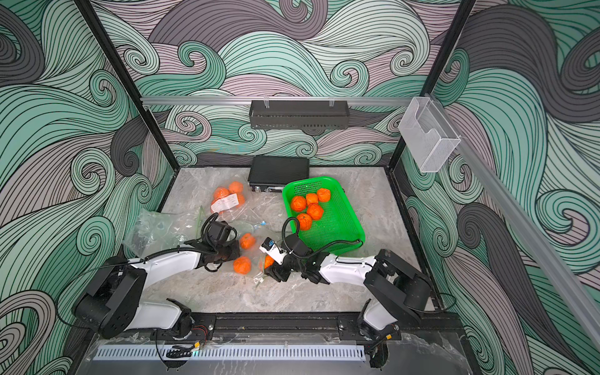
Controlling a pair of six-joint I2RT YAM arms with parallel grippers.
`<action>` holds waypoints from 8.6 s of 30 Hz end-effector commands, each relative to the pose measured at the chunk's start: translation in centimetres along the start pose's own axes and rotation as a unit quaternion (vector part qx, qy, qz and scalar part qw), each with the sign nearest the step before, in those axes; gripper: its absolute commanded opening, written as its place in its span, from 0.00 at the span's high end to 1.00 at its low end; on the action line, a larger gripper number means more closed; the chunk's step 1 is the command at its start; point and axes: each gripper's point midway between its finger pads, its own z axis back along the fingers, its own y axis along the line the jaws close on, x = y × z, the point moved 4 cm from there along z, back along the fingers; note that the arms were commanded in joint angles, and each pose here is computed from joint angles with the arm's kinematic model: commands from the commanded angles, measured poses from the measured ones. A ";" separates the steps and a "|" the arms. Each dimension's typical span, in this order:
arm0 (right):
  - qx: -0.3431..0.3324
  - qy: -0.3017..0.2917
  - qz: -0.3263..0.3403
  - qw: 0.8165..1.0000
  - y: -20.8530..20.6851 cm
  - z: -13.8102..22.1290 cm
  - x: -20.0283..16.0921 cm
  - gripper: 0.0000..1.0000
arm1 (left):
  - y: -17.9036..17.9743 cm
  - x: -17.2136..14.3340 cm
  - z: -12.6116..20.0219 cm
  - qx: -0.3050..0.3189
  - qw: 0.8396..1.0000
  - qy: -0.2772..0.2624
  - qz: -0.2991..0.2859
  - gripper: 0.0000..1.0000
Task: Open the zip-top bag and take out the orange
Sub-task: Pick up the orange from the zipper food storage bag, then place the orange in the basket, then pick up the orange from the zipper food storage bag.
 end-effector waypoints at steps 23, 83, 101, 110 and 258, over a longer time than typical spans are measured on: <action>0.020 0.004 -0.064 0.998 0.6 4.9 1.1 0.42 | 1.1 -1.7 -0.5 0.030 0.999 0.040 -0.009 1.00; -0.365 -0.029 -0.460 0.809 -32.3 11.8 -2.0 0.31 | 0.8 -1.4 -0.4 0.029 0.998 0.044 -0.017 1.00; -0.361 -0.030 -0.453 0.814 -31.7 12.8 -1.1 0.17 | 0.8 -1.4 -0.4 0.029 0.998 0.043 -0.017 1.00; -0.309 -0.088 -0.377 0.869 -23.7 17.2 4.0 0.32 | 0.8 -1.4 -0.4 0.030 0.998 0.044 -0.017 1.00; 0.076 -0.017 0.014 0.997 1.6 -5.5 0.9 0.43 | -0.4 -4.6 0.5 0.010 0.992 0.117 0.056 1.00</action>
